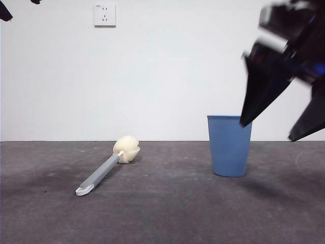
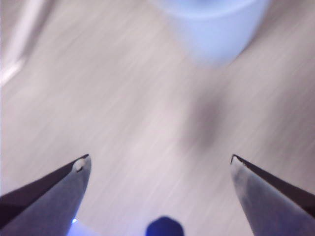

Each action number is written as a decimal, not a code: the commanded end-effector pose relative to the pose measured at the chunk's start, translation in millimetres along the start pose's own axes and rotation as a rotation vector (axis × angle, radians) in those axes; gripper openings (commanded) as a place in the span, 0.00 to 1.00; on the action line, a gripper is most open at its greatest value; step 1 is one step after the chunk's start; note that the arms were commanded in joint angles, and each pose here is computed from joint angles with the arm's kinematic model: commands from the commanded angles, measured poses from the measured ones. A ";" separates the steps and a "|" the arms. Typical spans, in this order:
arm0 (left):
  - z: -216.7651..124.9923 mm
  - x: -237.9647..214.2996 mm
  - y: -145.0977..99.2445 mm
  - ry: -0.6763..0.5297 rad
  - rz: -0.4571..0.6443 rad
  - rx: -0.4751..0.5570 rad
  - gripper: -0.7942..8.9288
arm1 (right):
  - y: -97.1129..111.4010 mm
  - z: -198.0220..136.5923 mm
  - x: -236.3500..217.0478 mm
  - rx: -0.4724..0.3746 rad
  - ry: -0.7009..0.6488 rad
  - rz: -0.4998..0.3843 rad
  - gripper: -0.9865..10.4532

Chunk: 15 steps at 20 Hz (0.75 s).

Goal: Pick up the cup brush,pick up the cup,insert the brush into the cup,clean the cup,put the cup brush back,put the cup back to the fixed position on the table

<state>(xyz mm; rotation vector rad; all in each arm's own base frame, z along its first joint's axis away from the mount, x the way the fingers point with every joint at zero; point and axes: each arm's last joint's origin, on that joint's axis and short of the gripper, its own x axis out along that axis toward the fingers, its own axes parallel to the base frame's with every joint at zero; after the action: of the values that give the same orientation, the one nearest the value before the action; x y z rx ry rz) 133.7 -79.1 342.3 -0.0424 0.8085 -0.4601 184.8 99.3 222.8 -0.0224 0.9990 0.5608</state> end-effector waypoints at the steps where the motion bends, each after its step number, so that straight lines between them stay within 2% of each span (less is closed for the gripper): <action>1: -2.6 0.6 0.3 0.020 -0.001 0.043 0.37 | 14.7 -18.6 -21.0 -0.007 0.074 0.085 0.50; 4: -6.8 0.4 -0.3 0.070 -0.046 0.084 0.37 | 26.3 -36.4 -45.0 -0.012 0.103 0.134 0.49; 5: -8.0 0.3 -0.6 0.085 -0.063 0.089 0.37 | 27.9 -40.4 -50.2 -0.006 0.105 0.139 0.46; 7: -10.9 0.0 -0.7 0.118 -0.085 0.103 0.33 | 29.6 -47.5 -60.2 0.003 0.101 0.148 0.26; 8: -12.5 -0.2 -0.5 0.135 -0.088 0.112 0.20 | 30.2 -50.3 -64.5 -0.002 0.093 0.152 0.12; 9: -13.6 -0.3 -0.3 0.146 -0.091 0.125 0.07 | 30.3 -51.4 -67.2 -0.005 0.080 0.155 0.07; 12: -15.4 -0.6 0.2 0.164 -0.087 0.144 0.07 | 30.5 -53.1 -72.8 -0.002 0.048 0.160 0.08; 14: -15.4 -0.6 0.5 0.163 -0.077 0.144 0.08 | 30.5 -53.6 -73.9 0.052 0.048 0.159 0.09; 15: -15.5 -0.6 0.5 0.164 -0.078 0.143 0.08 | 30.5 -53.5 -73.9 0.051 0.046 0.159 0.09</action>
<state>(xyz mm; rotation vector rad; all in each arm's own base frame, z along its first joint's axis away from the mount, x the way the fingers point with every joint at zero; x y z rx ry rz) 123.0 -76.4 333.1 0.0811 0.9360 -0.5949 98.6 78.8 259.9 0.0704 1.0612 0.6940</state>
